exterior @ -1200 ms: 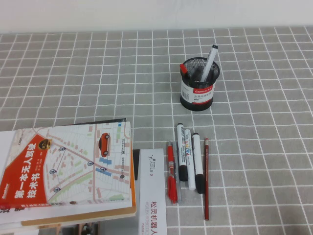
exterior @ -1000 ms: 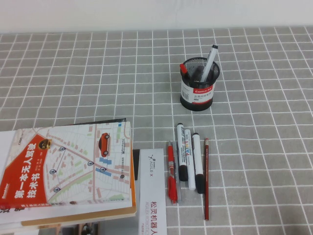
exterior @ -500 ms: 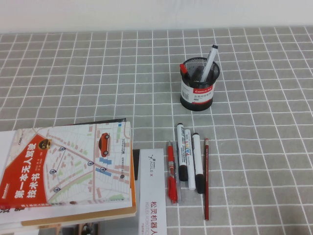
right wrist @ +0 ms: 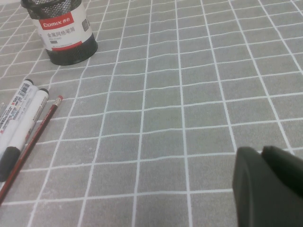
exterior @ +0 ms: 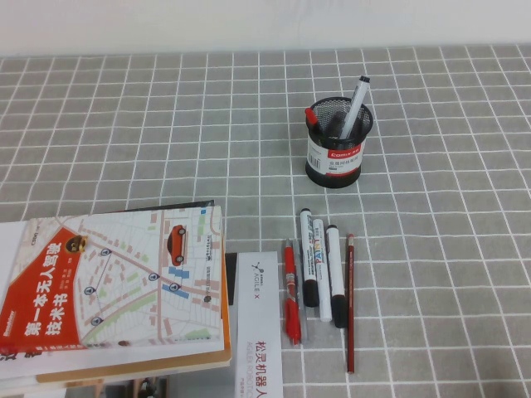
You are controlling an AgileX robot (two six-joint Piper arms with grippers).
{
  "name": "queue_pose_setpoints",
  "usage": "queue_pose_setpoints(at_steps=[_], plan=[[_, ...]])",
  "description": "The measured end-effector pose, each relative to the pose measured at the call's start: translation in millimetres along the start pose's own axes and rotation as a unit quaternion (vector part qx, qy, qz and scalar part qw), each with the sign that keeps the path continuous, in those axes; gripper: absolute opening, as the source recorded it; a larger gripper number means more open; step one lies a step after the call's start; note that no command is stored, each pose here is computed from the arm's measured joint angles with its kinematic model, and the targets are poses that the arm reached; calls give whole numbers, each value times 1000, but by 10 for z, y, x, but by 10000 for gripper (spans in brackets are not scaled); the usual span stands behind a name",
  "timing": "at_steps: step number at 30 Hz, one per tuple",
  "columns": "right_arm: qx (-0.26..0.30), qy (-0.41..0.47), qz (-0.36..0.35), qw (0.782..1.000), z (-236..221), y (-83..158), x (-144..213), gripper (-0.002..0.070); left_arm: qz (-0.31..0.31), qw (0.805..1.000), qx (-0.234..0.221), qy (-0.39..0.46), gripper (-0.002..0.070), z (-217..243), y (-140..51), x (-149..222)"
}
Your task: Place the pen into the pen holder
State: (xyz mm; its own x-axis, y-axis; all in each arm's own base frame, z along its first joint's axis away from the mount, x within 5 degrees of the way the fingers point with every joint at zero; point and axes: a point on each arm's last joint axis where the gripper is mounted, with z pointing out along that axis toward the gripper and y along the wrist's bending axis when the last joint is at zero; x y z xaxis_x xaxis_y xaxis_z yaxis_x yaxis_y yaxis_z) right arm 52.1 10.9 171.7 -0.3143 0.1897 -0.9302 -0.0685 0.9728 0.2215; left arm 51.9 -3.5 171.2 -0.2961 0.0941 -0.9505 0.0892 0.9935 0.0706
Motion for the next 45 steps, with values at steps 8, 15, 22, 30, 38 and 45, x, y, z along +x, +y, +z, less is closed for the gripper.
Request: queue_pose_setpoints(at_steps=[8, 15, 22, 30, 38, 45], plan=[[0, 0, 0, 1000, 0, 0, 0, -13, 0, 1000, 0, 0, -3, 0, 0, 0], [-64, -23, 173, 983, -8, 108, -61, -13, 0, 1000, 0, 0, -3, 0, 0, 0], [-140, -88, 494, 854, -50, 140, -264, -13, 0, 1000, 0, 0, -3, 0, 0, 0], [-123, -118, 434, 885, -53, 106, -289, -13, -2, 1000, 1, 0, -3, 0, -2, 0], [-144, -97, 369, 913, -55, 174, -258, -13, 0, 1000, 0, 0, -3, 0, 0, 0], [-196, -135, 149, 960, -266, 381, -574, -13, 0, 1000, 0, 0, -3, 0, 0, 0]])
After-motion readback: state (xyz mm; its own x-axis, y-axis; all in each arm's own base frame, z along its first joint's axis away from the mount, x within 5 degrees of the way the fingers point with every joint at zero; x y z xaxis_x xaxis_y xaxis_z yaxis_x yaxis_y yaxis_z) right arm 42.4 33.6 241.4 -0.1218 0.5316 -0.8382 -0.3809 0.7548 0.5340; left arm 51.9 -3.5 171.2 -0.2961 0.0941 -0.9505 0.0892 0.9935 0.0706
